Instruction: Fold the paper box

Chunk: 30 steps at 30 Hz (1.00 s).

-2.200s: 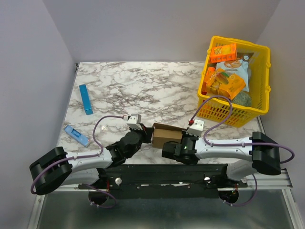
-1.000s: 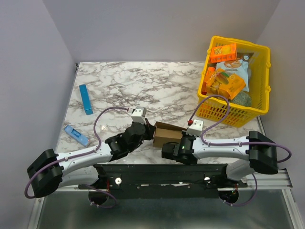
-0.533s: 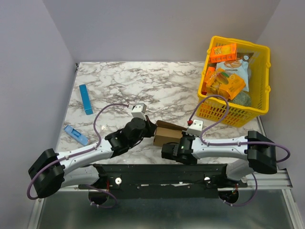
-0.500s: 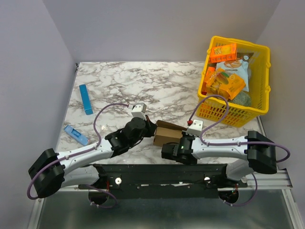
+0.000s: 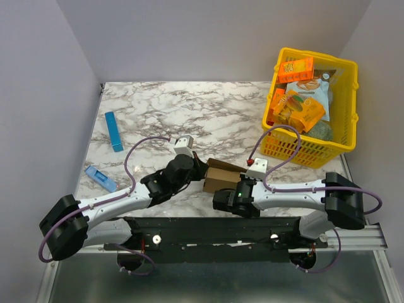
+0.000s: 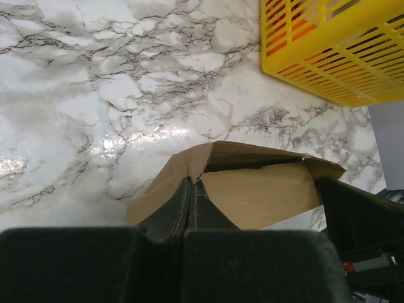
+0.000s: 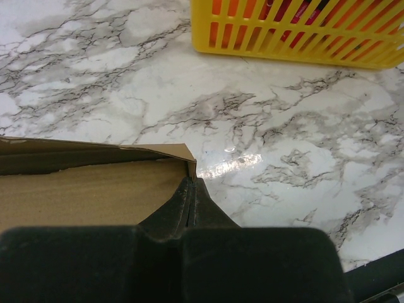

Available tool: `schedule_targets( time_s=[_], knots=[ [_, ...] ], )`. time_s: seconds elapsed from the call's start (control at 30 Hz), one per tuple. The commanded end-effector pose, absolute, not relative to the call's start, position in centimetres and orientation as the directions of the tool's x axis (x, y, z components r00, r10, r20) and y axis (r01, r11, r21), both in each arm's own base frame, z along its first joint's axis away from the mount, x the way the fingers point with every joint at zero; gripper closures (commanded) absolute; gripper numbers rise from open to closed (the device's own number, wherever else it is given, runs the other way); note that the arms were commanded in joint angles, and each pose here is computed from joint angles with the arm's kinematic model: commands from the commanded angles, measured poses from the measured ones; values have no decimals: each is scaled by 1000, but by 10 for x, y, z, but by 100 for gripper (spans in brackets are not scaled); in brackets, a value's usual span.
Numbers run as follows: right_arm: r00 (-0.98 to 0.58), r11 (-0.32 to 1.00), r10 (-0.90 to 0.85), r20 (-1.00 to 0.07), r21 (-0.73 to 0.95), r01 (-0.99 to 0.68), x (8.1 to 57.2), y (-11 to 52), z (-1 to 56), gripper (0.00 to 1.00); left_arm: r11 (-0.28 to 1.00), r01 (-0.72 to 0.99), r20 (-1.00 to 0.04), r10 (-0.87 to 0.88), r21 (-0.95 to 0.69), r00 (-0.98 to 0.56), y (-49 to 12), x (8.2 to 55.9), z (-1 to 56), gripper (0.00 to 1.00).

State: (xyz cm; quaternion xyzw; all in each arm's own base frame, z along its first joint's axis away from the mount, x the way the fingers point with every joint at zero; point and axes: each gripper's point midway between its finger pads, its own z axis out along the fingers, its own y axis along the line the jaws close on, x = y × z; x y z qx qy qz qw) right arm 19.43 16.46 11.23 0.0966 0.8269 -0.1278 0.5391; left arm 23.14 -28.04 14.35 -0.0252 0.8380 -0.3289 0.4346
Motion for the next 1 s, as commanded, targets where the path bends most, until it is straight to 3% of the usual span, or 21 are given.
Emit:
schedule_targets(
  time_s=[0.0,0.97],
  knots=[
    [-441,949,98,-892,-49,311,187,178,98,100,714,279,-630,-285,-643,-723,-302,206,137,100],
    [-452,949,87,-888,-64,307,186,178,95,100,638,273,-586,-348,-720,-732,-304,209,157,100]
  ],
)
